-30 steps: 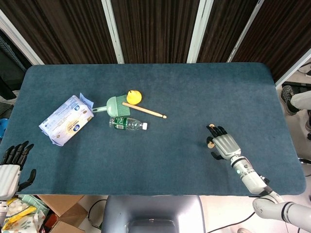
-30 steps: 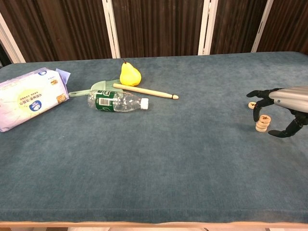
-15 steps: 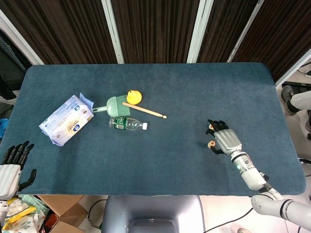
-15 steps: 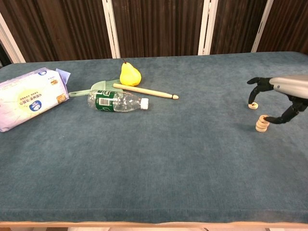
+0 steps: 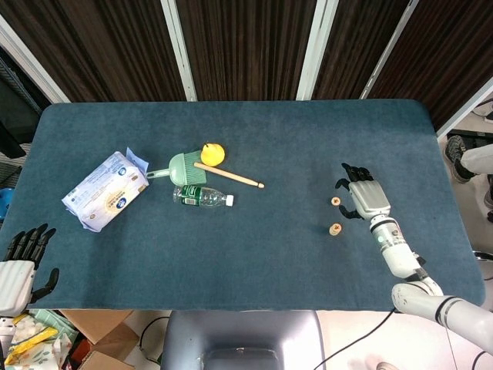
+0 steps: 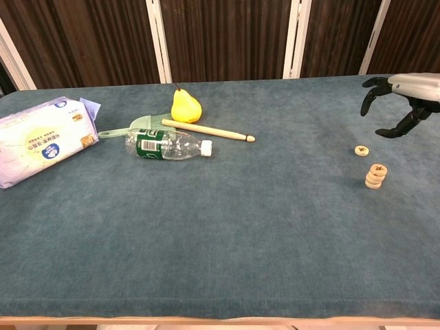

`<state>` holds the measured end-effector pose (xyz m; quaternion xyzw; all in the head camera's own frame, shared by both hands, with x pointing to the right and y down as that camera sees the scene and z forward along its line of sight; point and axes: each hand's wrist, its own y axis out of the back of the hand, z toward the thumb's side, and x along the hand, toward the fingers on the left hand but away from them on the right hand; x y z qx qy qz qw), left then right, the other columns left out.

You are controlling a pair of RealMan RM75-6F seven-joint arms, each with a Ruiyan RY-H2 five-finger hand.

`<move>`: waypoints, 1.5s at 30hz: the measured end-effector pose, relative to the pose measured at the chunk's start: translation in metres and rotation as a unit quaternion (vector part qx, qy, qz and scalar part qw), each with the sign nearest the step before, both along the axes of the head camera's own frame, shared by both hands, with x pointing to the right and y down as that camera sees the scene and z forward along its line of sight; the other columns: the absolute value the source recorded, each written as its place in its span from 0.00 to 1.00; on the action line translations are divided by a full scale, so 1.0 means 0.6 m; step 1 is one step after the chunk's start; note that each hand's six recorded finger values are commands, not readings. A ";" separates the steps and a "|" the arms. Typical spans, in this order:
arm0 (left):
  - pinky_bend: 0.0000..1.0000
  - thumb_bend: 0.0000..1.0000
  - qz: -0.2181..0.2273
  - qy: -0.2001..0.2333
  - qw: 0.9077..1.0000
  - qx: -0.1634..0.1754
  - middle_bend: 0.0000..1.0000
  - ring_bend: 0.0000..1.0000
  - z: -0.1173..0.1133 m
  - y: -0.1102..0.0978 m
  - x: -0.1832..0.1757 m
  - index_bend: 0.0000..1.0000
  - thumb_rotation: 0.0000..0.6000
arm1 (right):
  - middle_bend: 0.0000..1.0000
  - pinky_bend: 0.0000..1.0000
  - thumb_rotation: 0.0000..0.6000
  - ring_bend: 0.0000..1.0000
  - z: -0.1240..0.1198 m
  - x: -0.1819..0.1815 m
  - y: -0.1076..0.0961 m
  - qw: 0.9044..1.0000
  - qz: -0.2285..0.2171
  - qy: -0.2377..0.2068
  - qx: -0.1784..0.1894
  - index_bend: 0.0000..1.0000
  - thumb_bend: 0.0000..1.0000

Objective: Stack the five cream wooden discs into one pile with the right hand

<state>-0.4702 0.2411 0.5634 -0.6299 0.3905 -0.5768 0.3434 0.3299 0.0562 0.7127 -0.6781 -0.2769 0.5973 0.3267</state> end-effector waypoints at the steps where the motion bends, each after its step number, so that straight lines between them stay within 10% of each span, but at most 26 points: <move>1: 0.00 0.48 -0.001 -0.001 1.000 -0.001 0.00 0.00 0.000 0.000 -0.001 0.00 1.00 | 0.06 0.00 1.00 0.00 0.006 0.001 -0.007 1.000 -0.001 0.012 0.004 0.47 0.45; 13: 0.00 0.48 0.000 -0.001 1.000 -0.002 0.00 0.00 0.002 -0.001 -0.001 0.00 1.00 | 0.06 0.00 1.00 0.00 0.077 -0.015 -0.014 0.996 -0.017 0.087 -0.005 0.50 0.45; 45: 0.00 0.48 -0.001 0.001 1.000 -0.002 0.00 0.00 0.000 -0.001 -0.002 0.00 1.00 | 0.06 0.00 1.00 0.00 0.113 -0.024 0.002 0.994 -0.029 0.101 -0.024 0.57 0.45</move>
